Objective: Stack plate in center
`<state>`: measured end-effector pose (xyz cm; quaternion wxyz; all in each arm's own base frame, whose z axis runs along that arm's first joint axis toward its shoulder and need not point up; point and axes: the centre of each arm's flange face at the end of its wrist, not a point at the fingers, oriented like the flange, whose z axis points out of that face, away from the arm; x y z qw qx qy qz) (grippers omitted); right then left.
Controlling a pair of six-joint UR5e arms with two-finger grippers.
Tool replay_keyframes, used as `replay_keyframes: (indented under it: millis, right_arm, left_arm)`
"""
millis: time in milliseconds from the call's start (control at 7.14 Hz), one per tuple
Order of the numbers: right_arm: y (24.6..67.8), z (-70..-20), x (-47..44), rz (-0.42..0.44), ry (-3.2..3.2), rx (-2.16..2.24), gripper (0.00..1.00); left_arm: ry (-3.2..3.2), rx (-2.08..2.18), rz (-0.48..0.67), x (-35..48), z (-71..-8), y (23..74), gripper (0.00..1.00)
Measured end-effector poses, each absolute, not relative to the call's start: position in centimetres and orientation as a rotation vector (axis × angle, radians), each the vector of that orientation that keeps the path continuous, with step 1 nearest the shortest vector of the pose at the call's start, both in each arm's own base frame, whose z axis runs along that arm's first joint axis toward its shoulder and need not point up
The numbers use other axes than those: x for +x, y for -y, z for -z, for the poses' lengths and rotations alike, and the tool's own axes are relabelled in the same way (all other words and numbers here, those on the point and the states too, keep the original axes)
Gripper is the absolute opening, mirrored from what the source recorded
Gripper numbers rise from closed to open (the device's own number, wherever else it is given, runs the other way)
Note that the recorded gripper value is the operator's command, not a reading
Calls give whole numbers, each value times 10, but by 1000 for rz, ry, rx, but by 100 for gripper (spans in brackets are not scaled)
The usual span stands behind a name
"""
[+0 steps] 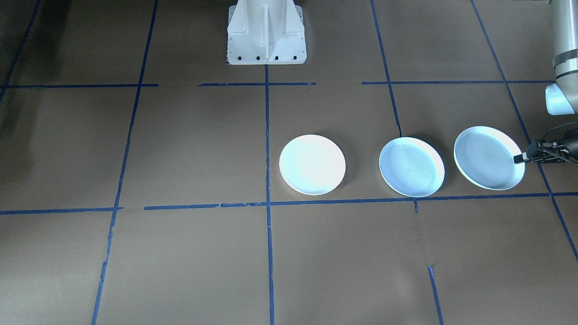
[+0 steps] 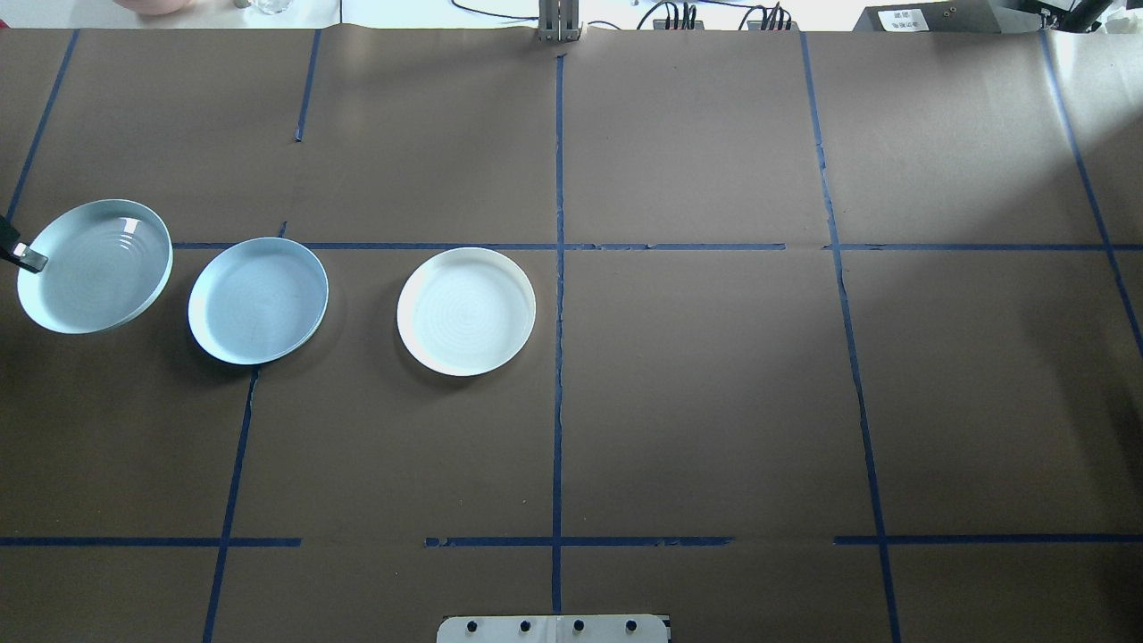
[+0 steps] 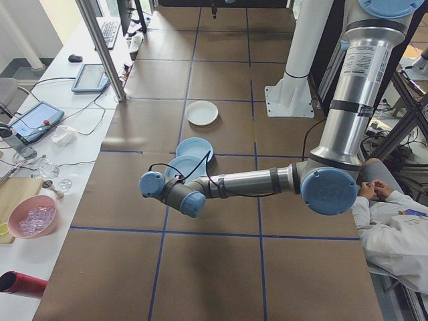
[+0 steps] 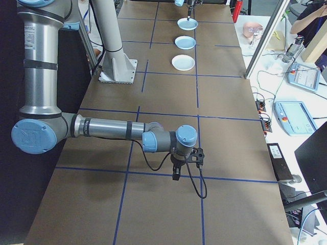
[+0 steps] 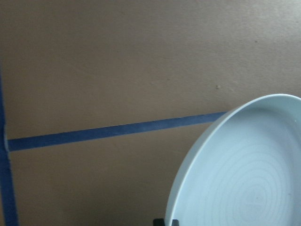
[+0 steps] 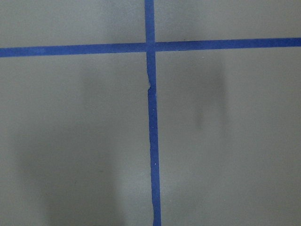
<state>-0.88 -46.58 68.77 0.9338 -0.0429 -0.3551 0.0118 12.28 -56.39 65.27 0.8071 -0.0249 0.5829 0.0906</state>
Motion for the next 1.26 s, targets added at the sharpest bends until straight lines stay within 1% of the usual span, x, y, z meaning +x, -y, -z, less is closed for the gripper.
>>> replay_keyframes:
  millis: [140,420,700,1260]
  right_arm:
    - [466,-688,-9,-24,726,-88,100]
    - [466,-688,-9,-24,726,-88,100]
    - [466,-688,-9,-24,726,-88,100]
    - [466,-688,-9,-24,726,-88,100]
  left_arm:
    - [-1273,-80,-230,149,-638,566,0]
    - [-1293,-125,-265,193,-607,574,0]
    - [-1293,-151,-295,223,-594,576,0]
    - [-1266,-212,-218,240,-584,589,0]
